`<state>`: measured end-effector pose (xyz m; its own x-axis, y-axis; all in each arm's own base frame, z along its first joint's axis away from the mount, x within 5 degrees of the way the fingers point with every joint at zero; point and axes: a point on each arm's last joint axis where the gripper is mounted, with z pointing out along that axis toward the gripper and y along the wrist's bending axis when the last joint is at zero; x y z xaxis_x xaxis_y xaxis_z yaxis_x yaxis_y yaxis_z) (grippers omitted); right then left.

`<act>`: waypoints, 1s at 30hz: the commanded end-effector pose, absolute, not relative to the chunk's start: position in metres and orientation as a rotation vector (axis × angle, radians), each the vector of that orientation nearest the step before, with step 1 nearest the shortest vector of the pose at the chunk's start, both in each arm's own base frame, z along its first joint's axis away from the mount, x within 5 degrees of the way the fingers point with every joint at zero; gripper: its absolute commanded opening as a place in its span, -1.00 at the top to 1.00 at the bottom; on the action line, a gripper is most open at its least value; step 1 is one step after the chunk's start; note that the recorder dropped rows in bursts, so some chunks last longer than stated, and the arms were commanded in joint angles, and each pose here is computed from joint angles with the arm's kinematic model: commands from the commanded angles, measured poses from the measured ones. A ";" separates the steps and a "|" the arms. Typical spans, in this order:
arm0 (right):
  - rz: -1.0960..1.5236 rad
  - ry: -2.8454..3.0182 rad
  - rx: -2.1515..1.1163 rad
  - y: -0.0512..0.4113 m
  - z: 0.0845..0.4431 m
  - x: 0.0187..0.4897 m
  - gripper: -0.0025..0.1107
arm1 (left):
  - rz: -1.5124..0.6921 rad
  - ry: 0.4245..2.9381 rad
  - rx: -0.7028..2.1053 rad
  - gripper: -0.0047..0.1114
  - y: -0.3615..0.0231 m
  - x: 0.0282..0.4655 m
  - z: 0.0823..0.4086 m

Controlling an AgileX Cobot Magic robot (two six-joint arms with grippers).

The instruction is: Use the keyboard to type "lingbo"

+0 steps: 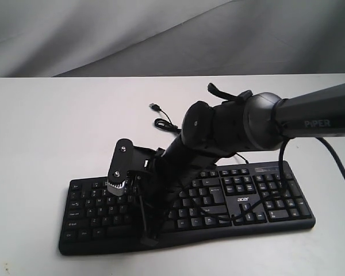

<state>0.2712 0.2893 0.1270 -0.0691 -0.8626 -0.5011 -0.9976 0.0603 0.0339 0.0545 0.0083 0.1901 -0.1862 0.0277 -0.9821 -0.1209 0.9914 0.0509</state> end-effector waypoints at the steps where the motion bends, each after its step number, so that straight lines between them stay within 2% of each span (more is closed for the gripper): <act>1: 0.534 1.988 -1.869 0.290 0.128 0.269 0.96 | 0.132 1.744 -0.071 0.91 0.008 0.055 0.190; 9: 0.544 2.020 -1.878 0.291 0.114 0.269 0.96 | 0.132 1.744 -0.071 0.91 0.008 0.055 0.190; 20: 0.461 1.938 -1.856 0.279 0.152 0.277 0.96 | 0.132 1.744 -0.071 0.91 0.008 0.055 0.190; 30: 0.446 2.030 -1.786 0.248 0.152 0.301 0.96 | 0.132 1.744 -0.071 0.91 0.008 0.055 0.190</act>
